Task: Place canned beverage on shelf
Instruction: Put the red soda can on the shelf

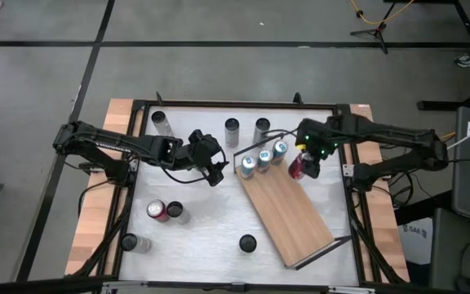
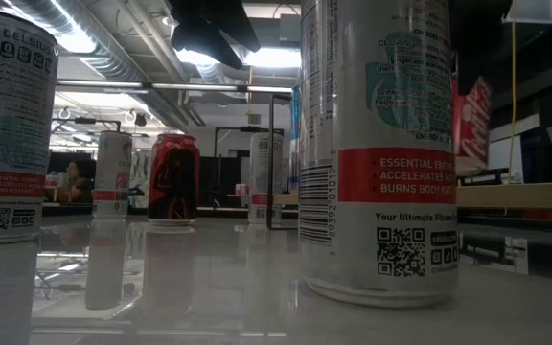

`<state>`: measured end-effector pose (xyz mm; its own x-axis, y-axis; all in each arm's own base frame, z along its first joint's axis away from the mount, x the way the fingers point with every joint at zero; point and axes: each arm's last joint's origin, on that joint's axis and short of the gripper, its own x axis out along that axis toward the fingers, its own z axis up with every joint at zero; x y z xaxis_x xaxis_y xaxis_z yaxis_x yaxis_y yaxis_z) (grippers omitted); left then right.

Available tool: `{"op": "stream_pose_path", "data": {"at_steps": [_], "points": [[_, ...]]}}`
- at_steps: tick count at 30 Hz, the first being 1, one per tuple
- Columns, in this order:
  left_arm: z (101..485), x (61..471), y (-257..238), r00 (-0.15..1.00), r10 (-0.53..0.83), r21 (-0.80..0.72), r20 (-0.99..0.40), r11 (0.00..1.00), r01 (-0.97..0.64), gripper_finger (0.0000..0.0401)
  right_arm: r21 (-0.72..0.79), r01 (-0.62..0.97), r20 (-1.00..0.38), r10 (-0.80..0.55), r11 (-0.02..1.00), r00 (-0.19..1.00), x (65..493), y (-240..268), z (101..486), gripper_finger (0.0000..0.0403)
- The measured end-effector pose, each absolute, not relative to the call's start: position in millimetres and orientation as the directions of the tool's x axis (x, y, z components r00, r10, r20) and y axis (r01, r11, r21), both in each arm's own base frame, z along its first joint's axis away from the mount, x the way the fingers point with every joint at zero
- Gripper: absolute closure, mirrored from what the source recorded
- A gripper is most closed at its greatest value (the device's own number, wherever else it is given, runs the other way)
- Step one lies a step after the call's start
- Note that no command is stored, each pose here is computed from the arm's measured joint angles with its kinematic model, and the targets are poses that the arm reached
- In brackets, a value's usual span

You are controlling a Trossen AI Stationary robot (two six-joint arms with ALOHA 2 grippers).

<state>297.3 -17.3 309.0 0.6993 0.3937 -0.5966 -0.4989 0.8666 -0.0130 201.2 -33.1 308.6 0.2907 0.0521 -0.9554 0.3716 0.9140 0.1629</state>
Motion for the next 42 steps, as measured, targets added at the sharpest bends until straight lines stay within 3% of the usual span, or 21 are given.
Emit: {"op": "stream_pose_path", "data": {"at_steps": [8,26,42], "points": [[309,297,-17,0.699,0.393,-0.013,-0.597,0.867,-0.499,0.013,0.134,0.32,-0.94,0.018,0.938,0.341,219,-15,305,0.011],[309,297,-18,0.701,0.389,-0.015,-0.598,0.869,-0.495,0.013,0.037,0.312,-0.97,-0.04,0.949,0.239,248,-11,277,0.0109],[309,297,-18,0.701,0.389,-0.015,-0.598,0.869,-0.495,0.013,0.065,0.306,-0.972,-0.009,0.95,0.236,249,-10,276,0.0055]]}}
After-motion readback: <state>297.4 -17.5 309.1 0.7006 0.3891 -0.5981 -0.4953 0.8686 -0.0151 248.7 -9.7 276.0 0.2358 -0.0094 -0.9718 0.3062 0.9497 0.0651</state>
